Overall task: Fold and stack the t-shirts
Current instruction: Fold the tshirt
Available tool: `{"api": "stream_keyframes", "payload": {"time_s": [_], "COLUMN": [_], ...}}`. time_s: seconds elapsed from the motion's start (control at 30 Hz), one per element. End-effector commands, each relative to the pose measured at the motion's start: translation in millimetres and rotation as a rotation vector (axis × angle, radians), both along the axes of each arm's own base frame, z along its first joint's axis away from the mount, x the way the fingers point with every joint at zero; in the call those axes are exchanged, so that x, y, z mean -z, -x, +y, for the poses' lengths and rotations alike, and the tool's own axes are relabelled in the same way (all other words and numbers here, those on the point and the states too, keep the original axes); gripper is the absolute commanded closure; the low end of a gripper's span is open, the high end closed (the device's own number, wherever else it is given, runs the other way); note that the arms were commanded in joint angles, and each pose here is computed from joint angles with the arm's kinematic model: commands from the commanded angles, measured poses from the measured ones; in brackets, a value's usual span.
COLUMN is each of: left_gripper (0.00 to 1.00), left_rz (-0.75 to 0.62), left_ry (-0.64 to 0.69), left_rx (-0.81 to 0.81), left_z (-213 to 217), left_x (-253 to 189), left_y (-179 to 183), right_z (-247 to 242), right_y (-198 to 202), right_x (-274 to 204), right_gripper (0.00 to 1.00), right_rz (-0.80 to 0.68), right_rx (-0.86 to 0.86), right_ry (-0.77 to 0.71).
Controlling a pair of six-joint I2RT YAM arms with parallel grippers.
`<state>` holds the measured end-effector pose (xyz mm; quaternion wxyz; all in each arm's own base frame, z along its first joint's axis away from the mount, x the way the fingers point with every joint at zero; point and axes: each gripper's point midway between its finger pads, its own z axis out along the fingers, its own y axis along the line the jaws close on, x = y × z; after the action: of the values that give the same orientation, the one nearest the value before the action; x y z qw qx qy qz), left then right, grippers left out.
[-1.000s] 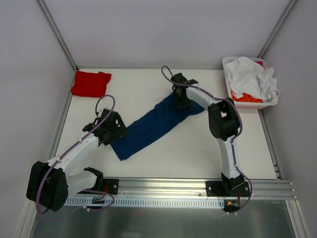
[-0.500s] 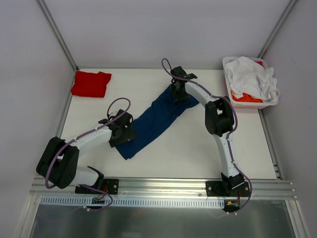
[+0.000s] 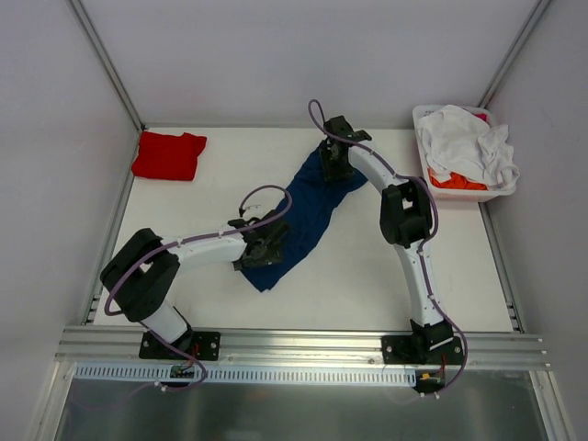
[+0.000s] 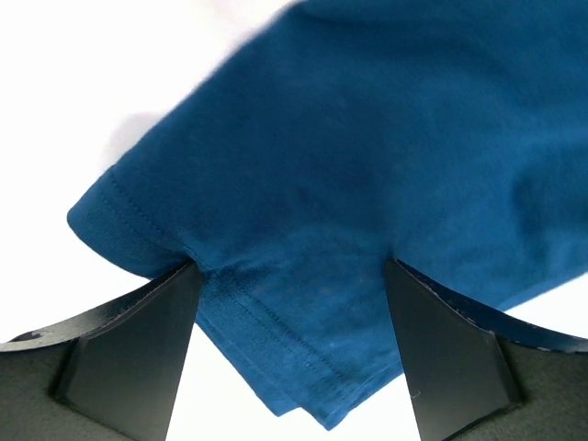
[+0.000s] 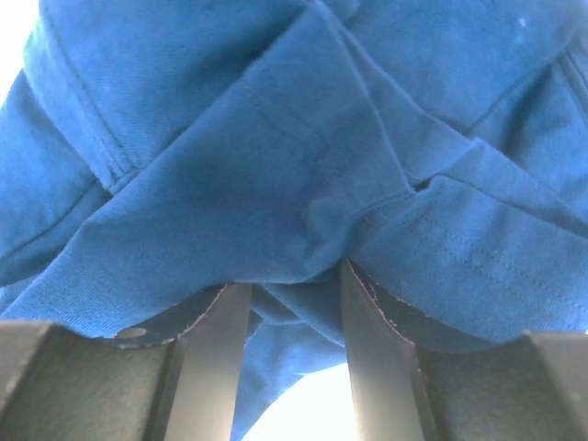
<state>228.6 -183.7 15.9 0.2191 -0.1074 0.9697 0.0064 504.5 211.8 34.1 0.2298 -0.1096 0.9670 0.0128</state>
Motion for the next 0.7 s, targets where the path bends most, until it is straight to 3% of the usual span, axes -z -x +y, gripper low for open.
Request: {"api": "stream_keyframes", "payload": {"time_s": [0.0, 0.17, 0.53, 0.67], "left_gripper": [0.2, 0.2, 0.22, 0.22], "left_rz": [0.107, 0.13, 0.053, 0.042], "left_ry": [0.118, 0.13, 0.205, 0.237], "left_rx": [0.013, 0.081, -0.146, -0.138], "left_z": [-50, -89, -101, -126], "left_x": [21, 24, 20, 15], "left_y": [32, 58, 79, 82], "right_z": [8, 14, 25, 30], "right_y": [-12, -17, -23, -26], "right_x": [-13, -6, -3, -3], "right_gripper": [0.53, 0.52, 0.5, 0.49], "right_rz": [-0.019, -0.005, 0.0, -0.001], "right_rx": [-0.002, -0.001, 0.026, 0.02], "right_ry": [-0.069, -0.103, -0.184, -0.204]}}
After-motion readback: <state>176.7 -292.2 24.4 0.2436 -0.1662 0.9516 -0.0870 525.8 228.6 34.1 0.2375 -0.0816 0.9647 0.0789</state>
